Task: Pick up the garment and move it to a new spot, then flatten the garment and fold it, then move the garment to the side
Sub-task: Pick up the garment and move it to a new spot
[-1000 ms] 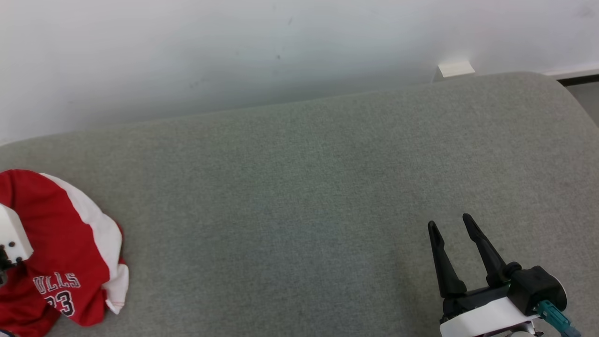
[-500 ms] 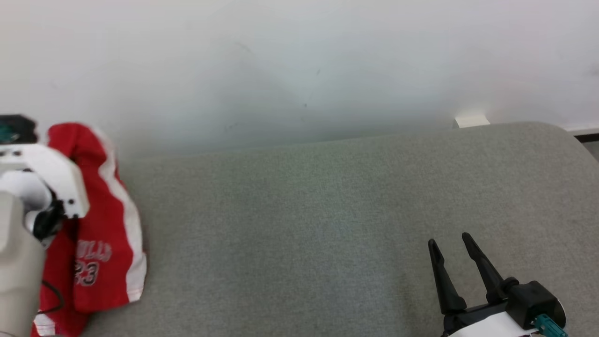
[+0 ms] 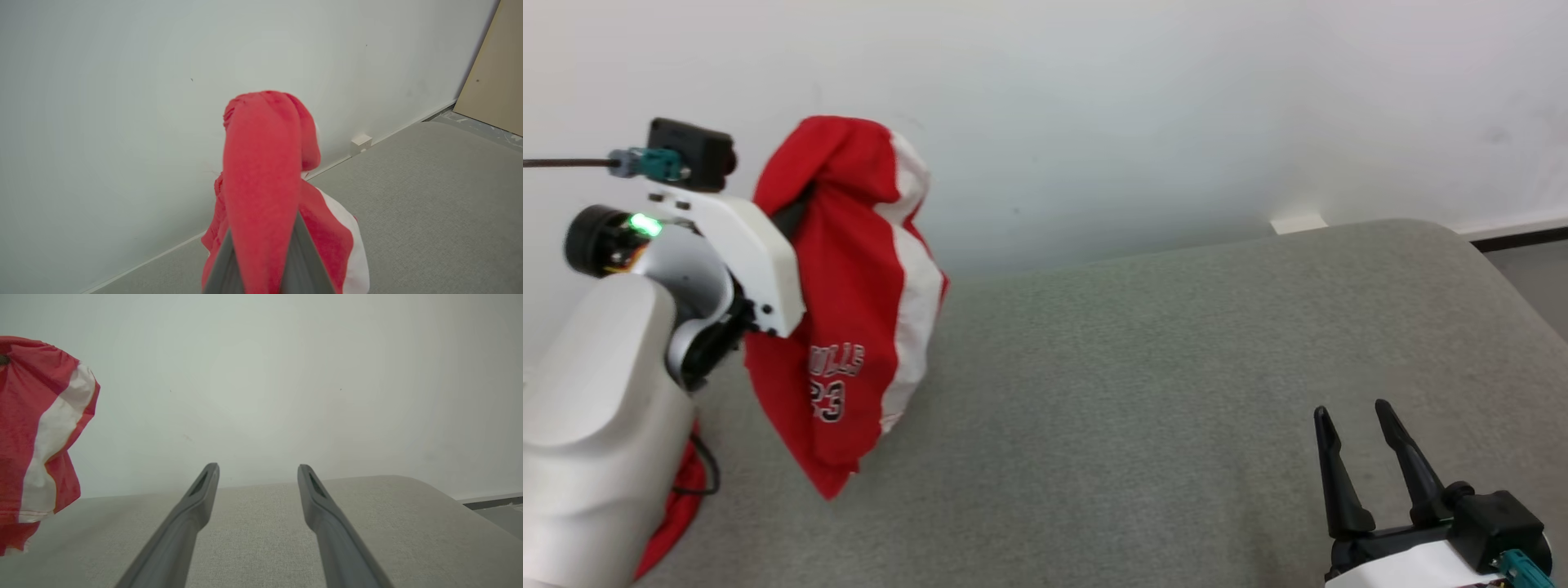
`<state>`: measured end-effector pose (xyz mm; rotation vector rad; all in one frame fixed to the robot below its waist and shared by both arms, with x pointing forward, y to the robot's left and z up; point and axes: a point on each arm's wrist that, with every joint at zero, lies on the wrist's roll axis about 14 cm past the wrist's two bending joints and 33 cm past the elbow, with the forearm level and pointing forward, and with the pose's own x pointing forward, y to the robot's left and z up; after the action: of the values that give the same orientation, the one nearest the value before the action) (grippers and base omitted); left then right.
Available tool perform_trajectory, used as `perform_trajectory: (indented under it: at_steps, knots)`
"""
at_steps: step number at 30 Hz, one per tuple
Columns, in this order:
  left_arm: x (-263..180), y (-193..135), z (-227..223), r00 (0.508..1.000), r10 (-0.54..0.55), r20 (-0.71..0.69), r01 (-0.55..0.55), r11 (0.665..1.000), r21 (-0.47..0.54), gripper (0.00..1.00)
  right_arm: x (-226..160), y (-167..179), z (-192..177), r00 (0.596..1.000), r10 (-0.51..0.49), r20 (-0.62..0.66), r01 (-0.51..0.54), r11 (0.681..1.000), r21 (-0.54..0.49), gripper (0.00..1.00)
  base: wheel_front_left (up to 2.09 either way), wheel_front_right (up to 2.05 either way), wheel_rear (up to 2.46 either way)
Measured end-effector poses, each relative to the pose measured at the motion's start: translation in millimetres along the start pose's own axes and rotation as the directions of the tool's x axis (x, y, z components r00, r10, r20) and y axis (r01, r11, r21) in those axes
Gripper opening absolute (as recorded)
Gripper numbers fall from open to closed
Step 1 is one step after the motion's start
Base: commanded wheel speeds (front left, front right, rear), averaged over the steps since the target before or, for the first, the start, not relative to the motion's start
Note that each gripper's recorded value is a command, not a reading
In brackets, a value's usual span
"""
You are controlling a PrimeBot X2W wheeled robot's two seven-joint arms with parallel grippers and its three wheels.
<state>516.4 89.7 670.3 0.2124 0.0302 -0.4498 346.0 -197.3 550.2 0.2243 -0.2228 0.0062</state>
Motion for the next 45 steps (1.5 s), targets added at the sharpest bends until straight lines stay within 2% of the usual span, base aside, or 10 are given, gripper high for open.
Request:
perform_trajectory:
  at_steps: [5,10,15,22,23,24,29,37,41,45]
  knots:
    - [13.6,-62.5,17.3,0.985,-0.160,0.069,0.161,0.987,-0.004,0.00,-10.4,-21.4,9.0,0.998,-0.067,0.023,0.067,0.998,-0.012,1.00,0.00,0.00,0.00]
    - [21.7,-131.5,2.7,0.950,-0.293,0.107,0.297,0.955,-0.024,0.00,-24.0,-40.2,6.4,0.991,-0.132,0.010,0.132,0.991,-0.016,1.00,0.00,0.00,0.00]
    - [26.7,-193.6,-47.0,0.917,-0.397,0.048,0.400,0.913,-0.080,0.00,-29.3,-53.1,3.8,0.984,-0.177,-0.004,0.177,0.984,-0.020,1.00,0.00,0.00,0.00]
    - [30.1,-253.3,-118.0,0.865,-0.499,-0.042,0.489,0.860,-0.146,0.00,-25.4,-59.1,-3.8,0.980,-0.197,-0.034,0.196,0.980,-0.027,1.00,0.00,0.00,0.00]
    - [30.3,-257.6,-125.9,0.862,-0.505,-0.052,0.493,0.856,-0.156,0.42,-24.2,-59.4,-4.0,0.980,-0.196,-0.035,0.195,0.980,-0.030,1.00,0.00,0.00,0.00]
    - [30.3,-262.0,-131.5,0.858,-0.511,-0.052,0.497,0.851,-0.167,1.00,-23.2,-59.5,-4.5,0.980,-0.196,-0.037,0.195,0.980,-0.030,1.00,0.00,0.00,0.00]
    - [33.9,-263.2,-133.8,0.866,-0.500,-0.019,0.488,0.852,-0.191,1.00,-20.8,-57.5,-9.6,0.981,-0.189,-0.051,0.188,0.982,-0.029,1.00,0.00,0.00,0.00]
    - [33.3,-231.2,-95.9,0.900,-0.421,0.117,0.436,0.879,-0.192,1.00,-3.2,-36.2,-17.3,0.992,-0.106,-0.067,0.103,0.993,-0.051,1.00,0.00,0.00,0.00]
    - [28.3,-188.3,-73.7,0.932,-0.306,0.194,0.343,0.916,-0.207,1.00,9.9,-25.5,-12.4,0.997,-0.056,-0.049,0.053,0.996,-0.066,1.00,0.00,0.00,0.00]
    - [11.3,-121.9,-67.5,0.965,-0.105,0.239,0.168,0.951,-0.258,1.00,18.4,-8.2,-10.7,0.999,-0.001,-0.038,-0.001,0.998,-0.056,1.00,0.00,0.00,0.00]
